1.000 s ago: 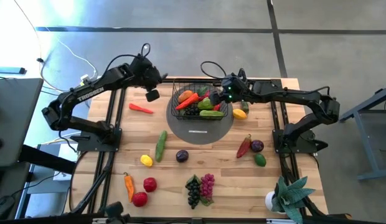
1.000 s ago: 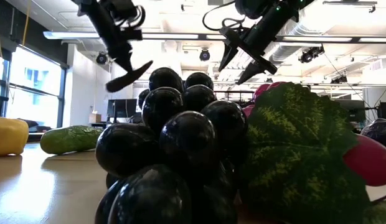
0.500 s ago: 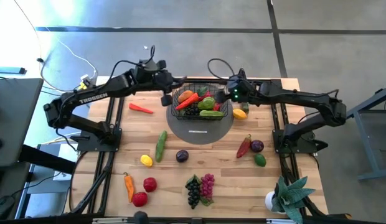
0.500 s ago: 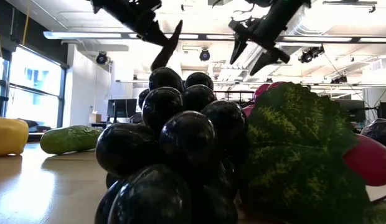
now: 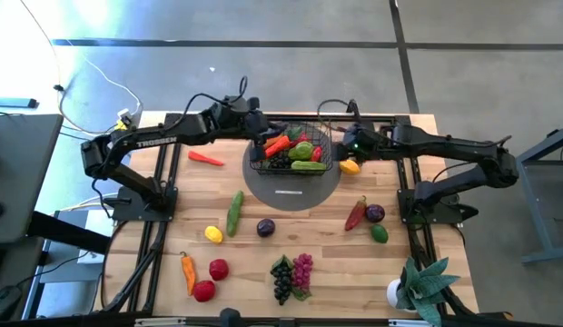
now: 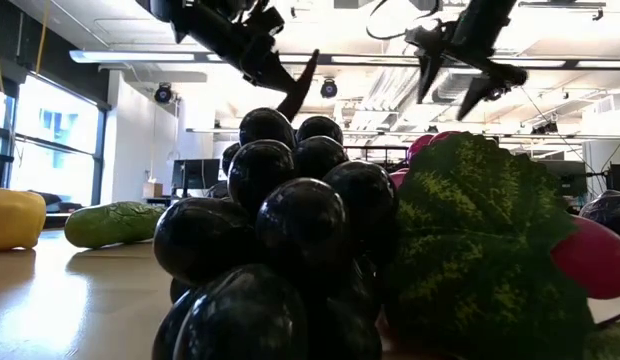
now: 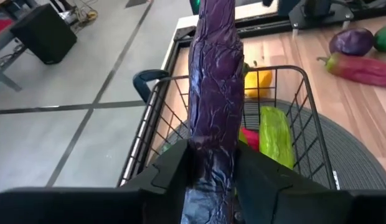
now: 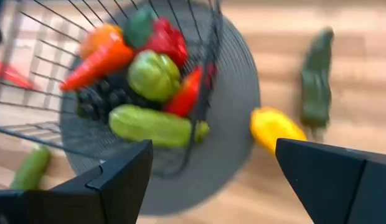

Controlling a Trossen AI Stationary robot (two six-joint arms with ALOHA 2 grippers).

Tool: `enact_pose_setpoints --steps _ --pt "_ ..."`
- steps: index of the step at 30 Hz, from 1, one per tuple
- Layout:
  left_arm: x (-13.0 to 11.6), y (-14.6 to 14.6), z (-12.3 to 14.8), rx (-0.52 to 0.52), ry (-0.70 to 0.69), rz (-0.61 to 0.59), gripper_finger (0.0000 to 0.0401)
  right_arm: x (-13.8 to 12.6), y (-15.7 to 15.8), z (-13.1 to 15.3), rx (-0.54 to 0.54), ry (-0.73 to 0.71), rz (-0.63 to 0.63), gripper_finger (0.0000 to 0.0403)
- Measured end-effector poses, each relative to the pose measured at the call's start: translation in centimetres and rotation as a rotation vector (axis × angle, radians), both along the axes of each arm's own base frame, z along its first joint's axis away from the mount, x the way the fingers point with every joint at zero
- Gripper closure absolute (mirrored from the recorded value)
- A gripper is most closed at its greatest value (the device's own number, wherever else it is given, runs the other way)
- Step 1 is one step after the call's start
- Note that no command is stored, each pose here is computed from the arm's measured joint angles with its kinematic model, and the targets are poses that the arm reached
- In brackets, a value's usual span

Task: Build produce basket
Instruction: Put the purple eggplant into the black wire basket, then put the dark red chili pepper into the black wire basket

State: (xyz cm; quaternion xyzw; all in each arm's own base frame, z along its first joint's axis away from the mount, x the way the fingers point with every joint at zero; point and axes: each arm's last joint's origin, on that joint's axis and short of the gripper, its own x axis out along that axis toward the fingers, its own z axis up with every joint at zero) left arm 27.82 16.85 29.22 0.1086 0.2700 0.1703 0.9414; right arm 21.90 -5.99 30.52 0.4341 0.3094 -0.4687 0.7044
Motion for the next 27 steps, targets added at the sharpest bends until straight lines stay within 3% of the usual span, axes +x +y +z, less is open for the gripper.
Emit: enact_pose_setpoints --steps 10,16,20,27 --pt "1.2 -0.7 -0.3 0.016 -0.021 -0.031 0.0222 -0.3 3.5 -0.5 0.168 0.003 -0.091 0.0080" --pt "1.5 -0.8 0.0 0.067 -0.040 0.047 0.0178 -1.0 5.9 -0.7 0.243 0.025 -0.196 0.0080" --pt "1.3 -0.6 0.0 0.085 -0.021 0.131 0.0167 -1.1 7.5 -1.1 0.281 0.016 -0.244 0.0080" --pt "1.2 -0.6 0.1 0.091 -0.015 0.147 0.0171 -0.6 9.7 -2.0 0.325 0.038 -0.302 0.0080"
